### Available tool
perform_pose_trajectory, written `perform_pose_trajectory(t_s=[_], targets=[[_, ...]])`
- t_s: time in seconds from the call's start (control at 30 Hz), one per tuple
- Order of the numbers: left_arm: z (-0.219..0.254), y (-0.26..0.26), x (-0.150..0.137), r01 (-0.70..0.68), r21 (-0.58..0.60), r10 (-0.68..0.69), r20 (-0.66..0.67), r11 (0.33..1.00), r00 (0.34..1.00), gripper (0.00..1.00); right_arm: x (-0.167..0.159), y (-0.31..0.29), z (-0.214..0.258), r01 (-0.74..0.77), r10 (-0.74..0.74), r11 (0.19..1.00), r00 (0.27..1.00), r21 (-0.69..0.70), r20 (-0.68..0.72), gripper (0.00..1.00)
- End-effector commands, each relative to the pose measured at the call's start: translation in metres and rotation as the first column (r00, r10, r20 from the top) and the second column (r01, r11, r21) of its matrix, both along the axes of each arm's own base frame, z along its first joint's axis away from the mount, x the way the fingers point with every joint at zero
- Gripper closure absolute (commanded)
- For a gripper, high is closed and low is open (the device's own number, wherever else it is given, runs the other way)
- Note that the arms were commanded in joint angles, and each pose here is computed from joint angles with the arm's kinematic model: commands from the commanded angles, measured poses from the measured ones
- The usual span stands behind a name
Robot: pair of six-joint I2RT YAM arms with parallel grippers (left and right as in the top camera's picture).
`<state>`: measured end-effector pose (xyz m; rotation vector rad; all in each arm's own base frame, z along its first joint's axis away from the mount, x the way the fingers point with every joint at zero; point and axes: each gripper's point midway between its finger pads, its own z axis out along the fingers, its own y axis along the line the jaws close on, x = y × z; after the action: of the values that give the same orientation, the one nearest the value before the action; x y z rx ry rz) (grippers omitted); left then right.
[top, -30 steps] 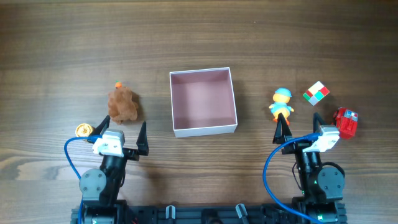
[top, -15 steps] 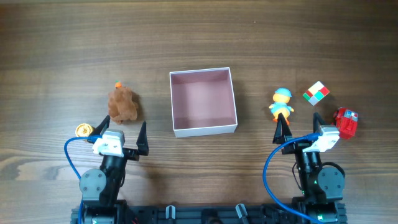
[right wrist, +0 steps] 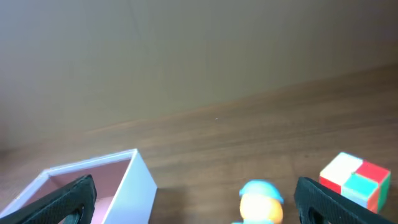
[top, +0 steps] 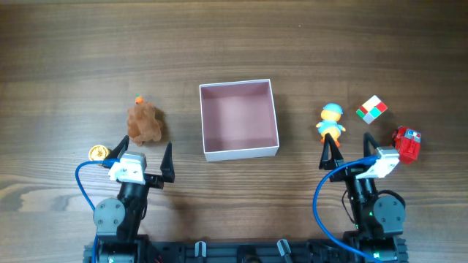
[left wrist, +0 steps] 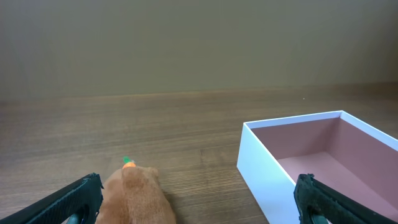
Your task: Pack container
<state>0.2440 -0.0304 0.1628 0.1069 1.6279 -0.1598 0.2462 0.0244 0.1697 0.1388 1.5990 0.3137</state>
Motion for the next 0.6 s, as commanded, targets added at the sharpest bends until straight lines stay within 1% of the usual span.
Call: perform_pose_trajectory(t_s=[0.0, 0.1, 0.2, 0.23, 0.27, 0.33, 0.4, 0.43, 0.5, 0.53, 0.57], targets=[[-0.001, 0.001, 0.000, -0.015, -0.108, 0.014, -0.016, 0.994, 1.000, 0.00, -0.001, 0.004, -0.001, -0.027, 0.027, 1.000, 0.998, -0.001, -0.064, 0.00], [0.005, 0.001, 0.000, -0.026, -0.201, 0.017, -0.045, 0.979, 0.999, 0.00, 0.000, 0.004, 0.022, -0.027, 0.026, 1.000, 0.991, -0.004, -0.133, 0.00], [0.023, 0.001, 0.000, -0.034, -0.199, 0.017, -0.087, 0.979, 0.996, 0.00, 0.002, 0.004, 0.049, -0.031, 0.023, 0.999, 0.975, -0.032, -0.219, 0.00], [0.027, 0.001, 0.000, -0.039, -0.198, 0.017, -0.112, 0.979, 0.994, 0.00, 0.002, 0.002, 0.058, -0.025, 0.014, 0.999, 0.961, -0.036, -0.278, 0.00], [0.028, 0.001, 0.002, -0.052, -0.194, 0.018, -0.176, 0.980, 0.984, 0.00, 0.003, 0.000, 0.067, -0.016, -0.001, 0.999, 0.933, -0.043, -0.359, 0.00], [0.027, 0.001, 0.005, -0.072, -0.206, 0.018, -0.251, 0.976, 0.968, 0.00, 0.004, -0.002, 0.077, -0.011, -0.014, 0.999, 0.893, -0.052, -0.451, 0.00], [0.025, 0.001, 0.009, -0.098, -0.223, 0.019, -0.331, 0.970, 0.943, 0.00, 0.006, -0.014, 0.089, 0.042, -0.089, 0.995, 0.823, -0.096, -0.562, 0.00], [0.022, 0.000, 0.010, -0.102, -0.220, 0.015, -0.366, 0.970, 0.931, 0.00, 0.009, -0.023, 0.099, 0.075, -0.138, 0.989, 0.772, -0.127, -0.620, 0.00], [0.017, -0.001, 0.012, -0.109, -0.216, 0.010, -0.412, 0.970, 0.911, 0.00, 0.015, -0.035, 0.111, 0.100, -0.177, 0.984, 0.679, -0.150, -0.712, 0.00], [0.014, -0.001, 0.012, -0.109, -0.215, 0.008, -0.423, 0.970, 0.906, 0.00, 0.019, -0.037, 0.114, 0.073, -0.161, 0.986, 0.642, -0.149, -0.749, 0.00], [0.012, -0.002, 0.011, -0.108, -0.215, 0.005, -0.432, 0.971, 0.902, 0.00, 0.026, -0.031, 0.115, -0.022, -0.087, 0.992, 0.619, -0.128, -0.781, 0.00]])
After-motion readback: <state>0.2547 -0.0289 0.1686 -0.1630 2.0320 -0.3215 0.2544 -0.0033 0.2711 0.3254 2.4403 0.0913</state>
